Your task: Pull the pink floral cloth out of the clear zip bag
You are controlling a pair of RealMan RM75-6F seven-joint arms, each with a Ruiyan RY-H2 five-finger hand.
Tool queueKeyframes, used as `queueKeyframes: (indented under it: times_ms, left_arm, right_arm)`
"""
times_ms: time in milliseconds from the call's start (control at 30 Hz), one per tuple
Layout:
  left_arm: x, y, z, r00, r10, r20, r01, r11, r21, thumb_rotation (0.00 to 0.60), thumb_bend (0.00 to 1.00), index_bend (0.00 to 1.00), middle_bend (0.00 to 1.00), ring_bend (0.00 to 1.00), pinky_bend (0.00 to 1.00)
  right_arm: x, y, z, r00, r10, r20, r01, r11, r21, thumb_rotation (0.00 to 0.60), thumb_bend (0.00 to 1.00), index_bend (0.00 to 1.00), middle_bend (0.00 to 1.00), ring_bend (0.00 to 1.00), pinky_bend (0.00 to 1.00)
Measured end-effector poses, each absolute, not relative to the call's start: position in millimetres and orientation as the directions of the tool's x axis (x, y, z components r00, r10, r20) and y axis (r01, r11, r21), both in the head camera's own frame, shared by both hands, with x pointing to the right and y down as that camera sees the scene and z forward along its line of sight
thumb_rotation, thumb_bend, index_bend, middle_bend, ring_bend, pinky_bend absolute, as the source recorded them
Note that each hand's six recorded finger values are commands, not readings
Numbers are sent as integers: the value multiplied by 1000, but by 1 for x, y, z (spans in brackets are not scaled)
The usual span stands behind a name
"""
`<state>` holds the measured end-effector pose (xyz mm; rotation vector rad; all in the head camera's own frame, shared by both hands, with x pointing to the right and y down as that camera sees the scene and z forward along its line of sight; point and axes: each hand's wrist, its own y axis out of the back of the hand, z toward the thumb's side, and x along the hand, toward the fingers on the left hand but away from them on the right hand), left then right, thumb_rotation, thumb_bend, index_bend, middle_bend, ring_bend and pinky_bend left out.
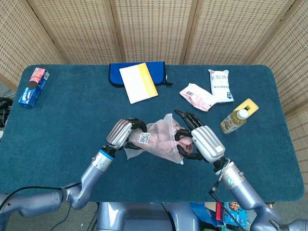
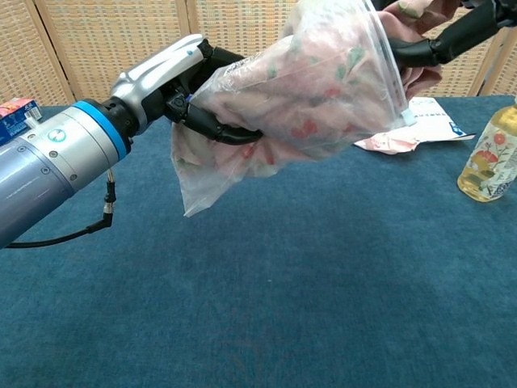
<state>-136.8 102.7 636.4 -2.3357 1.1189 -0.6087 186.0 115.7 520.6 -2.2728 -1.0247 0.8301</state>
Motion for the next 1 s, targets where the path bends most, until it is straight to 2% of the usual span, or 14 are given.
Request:
queueKeyframes:
  times_ms: [433, 733, 800, 900, 1000]
  left_arm:
    - [-153, 105, 638, 570, -793, 215, -552, -563, -615, 600, 294, 603, 508, 438, 514]
    - [-170, 112, 640, 546, -794, 266, -524, -572, -631, 600, 294, 570, 395, 349, 506]
    - [-175, 114, 641, 535, -798, 277, -509, -567, -647, 600, 294, 544, 351, 292, 461]
    - [-186, 120, 646, 509, -803, 310, -484, -564, -669, 600, 294, 457, 219, 151, 320]
    - [-196, 128, 655, 485, -799, 356, -452, -577, -680, 600, 294, 405, 146, 101, 281]
  right_arm:
    - [176, 124, 528, 550, 766, -334, 447, -608, -656, 600, 670, 696, 0, 0, 0]
    - [169, 132, 540, 562, 742, -365, 433, -640, -635, 600, 669, 696, 0, 0, 0]
    - [168, 135, 546, 567, 732, -377, 427, -653, -625, 600, 669, 696, 0, 0, 0]
    - [167, 140, 555, 571, 718, -397, 419, -671, -612, 600, 669, 696, 0, 0, 0]
    - [167, 145, 567, 571, 706, -419, 407, -687, -602, 600, 670, 696, 0, 0, 0]
